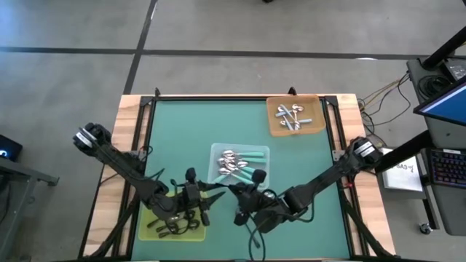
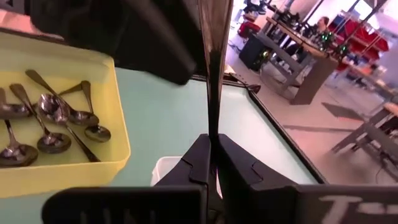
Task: Sort silverware by color (type)
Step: Put the black spoon into the yellow bin
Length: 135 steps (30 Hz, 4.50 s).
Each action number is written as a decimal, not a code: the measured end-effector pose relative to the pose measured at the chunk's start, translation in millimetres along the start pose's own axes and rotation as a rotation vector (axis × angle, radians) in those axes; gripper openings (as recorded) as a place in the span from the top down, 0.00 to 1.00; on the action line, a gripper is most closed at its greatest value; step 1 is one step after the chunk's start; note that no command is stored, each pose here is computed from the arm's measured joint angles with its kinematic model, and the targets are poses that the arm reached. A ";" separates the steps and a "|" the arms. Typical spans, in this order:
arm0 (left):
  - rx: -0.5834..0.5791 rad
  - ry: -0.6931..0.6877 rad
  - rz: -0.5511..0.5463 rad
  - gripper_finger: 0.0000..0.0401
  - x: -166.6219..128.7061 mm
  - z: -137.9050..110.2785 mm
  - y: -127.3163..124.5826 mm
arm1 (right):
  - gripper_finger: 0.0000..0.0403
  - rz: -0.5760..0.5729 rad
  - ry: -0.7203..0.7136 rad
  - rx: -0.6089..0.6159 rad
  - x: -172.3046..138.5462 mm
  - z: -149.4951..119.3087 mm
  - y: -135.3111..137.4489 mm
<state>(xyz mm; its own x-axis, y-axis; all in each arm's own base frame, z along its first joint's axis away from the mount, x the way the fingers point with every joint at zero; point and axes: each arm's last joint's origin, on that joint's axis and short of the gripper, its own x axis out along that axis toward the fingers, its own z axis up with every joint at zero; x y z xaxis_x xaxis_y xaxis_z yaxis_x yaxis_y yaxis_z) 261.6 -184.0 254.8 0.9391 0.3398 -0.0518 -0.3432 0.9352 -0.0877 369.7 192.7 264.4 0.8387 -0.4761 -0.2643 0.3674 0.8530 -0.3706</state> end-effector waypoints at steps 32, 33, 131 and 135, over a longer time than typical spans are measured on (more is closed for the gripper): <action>-0.017 -0.034 0.053 1.00 1.7 7.5 4.2 | 0.89 -0.030 -0.020 -0.092 3.4 -1.2 5.5; -0.016 -0.034 0.056 1.00 2.5 7.6 4.8 | 0.88 -0.029 -0.019 -0.106 3.3 -1.3 5.3; -0.107 0.925 -0.586 0.67 -84.8 13.1 58.0 | 0.56 0.222 1.256 0.483 38.9 -90.1 98.4; -0.071 0.929 -0.589 0.67 -85.3 12.0 59.2 | 0.57 0.213 1.269 0.416 43.9 -87.6 105.2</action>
<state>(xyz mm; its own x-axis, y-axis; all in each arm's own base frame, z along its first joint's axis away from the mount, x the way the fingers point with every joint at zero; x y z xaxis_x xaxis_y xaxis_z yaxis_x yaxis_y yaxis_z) 161.4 -156.5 265.9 0.5864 -0.3930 -0.7083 0.1254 0.9079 -0.4000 410.0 242.8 135.8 0.0303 -0.0020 -0.9995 0.5609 0.8277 0.0154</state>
